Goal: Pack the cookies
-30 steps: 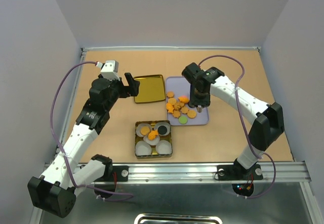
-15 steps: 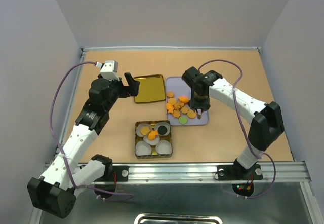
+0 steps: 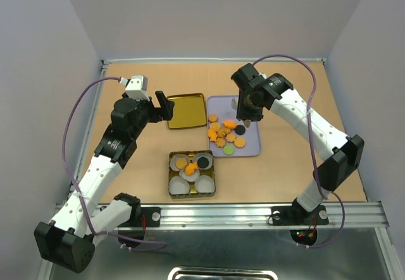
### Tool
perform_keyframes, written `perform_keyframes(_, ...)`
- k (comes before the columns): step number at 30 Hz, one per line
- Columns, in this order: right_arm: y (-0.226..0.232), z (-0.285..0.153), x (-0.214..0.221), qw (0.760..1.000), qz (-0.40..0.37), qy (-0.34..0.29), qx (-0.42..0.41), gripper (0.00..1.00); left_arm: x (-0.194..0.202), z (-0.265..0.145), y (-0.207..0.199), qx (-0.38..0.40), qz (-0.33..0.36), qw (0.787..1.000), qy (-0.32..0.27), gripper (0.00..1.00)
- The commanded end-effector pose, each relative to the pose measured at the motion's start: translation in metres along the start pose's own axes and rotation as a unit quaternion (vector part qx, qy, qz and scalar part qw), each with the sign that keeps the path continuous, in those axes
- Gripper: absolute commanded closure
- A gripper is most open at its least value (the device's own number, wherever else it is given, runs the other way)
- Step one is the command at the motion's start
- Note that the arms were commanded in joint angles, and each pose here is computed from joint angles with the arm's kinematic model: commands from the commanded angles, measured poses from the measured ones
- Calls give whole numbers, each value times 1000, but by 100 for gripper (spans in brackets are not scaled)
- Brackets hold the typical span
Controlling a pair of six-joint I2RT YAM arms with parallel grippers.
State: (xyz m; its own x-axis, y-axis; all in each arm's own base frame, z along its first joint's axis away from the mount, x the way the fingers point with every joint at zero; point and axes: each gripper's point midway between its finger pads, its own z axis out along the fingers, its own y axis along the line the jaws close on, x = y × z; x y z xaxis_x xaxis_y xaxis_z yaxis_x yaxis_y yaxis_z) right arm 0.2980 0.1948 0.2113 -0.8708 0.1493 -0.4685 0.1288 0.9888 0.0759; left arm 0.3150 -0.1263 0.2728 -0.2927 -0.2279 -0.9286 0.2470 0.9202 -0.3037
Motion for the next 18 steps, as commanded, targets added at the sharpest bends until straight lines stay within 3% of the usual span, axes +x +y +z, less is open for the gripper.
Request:
perform_keyframes(1,-1,-38,-5,999,8,-13,-42,65,-29,-5,-11,13,-3,999,-39,1)
perform_keyframes(6,21,-69,14,988,-2,10,-156,66,-36,-7,-11,12,-3,999,-47,1)
perform_keyframes(18,58,-104,92,961,-108,38,-250,66,-66,7,-16,-1,-4,998,-56,1)
